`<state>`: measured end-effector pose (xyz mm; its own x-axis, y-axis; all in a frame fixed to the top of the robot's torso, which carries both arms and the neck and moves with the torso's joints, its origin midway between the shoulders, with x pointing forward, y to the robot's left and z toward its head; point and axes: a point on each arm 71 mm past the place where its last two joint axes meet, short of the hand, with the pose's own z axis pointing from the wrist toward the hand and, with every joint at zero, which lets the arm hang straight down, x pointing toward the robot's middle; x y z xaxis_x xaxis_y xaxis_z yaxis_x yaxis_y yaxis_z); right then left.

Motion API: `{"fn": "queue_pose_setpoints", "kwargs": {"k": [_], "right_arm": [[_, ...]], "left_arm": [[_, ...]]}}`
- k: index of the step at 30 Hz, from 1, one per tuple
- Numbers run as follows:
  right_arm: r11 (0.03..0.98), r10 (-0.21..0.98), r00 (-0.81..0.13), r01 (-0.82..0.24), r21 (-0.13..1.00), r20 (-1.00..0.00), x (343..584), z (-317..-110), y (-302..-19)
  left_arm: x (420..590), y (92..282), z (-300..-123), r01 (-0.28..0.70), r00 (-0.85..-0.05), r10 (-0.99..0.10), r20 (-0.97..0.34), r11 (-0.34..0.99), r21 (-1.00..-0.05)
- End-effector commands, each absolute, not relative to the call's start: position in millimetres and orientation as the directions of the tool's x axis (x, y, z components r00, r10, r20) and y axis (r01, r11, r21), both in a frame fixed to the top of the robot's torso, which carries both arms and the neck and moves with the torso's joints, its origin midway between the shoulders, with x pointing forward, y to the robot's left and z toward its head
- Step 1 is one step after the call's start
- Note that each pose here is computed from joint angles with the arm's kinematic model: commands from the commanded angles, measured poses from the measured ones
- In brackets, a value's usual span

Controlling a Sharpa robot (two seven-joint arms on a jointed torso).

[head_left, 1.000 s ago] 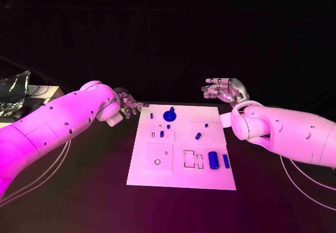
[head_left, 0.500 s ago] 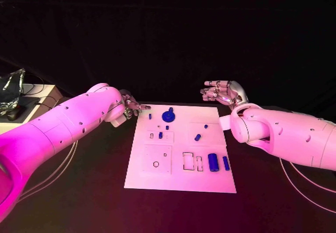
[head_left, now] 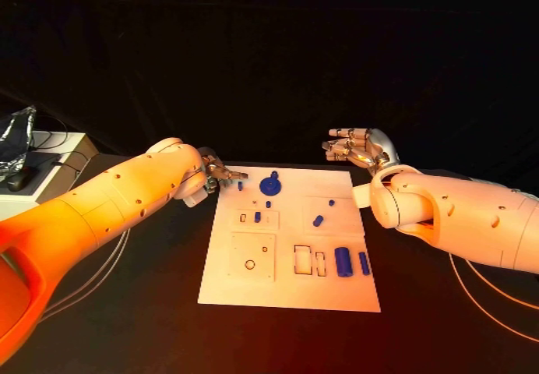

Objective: Assemble the parts on the task board

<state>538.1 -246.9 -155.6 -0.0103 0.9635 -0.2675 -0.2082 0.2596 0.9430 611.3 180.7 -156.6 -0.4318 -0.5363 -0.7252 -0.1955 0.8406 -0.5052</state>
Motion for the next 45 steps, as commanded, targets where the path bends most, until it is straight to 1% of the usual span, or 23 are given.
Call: {"fn": "queue_pose_setpoints", "kwargs": {"k": [1, 8, 13, 34, 45], "right_arm": [[0.258, 0.963, -0.021, -0.228, 0.939, -0.269, 538.4, -153.6, -244.4], [0.255, 0.963, -0.026, -0.23, 0.939, -0.268, 538.8, -153.1, -241.4], [0.254, 0.963, -0.027, -0.23, 0.939, -0.267, 538.8, -152.9, -240.4], [0.254, 0.963, -0.03, -0.229, 0.94, -0.267, 539.5, -153.2, -238.2], [0.255, 0.963, -0.028, -0.228, 0.94, -0.269, 540.0, -153.4, -239.1]], "left_arm": [[611.8, 176.2, -154.3, -0.164, -0.431, -0.527, -0.733, 0.844, -0.51], [610.8, 173.0, -160.9, -0.164, -0.465, -0.508, -0.725, 0.854, -0.493], [610.4, 171.0, -163.7, -0.167, -0.476, -0.505, -0.72, 0.855, -0.49], [611.1, 170.8, -163.5, -0.182, -0.461, -0.527, -0.714, 0.844, -0.505], [609.3, 168.7, -163.3, -0.18, -0.474, -0.534, -0.7, 0.837, -0.516]]}}
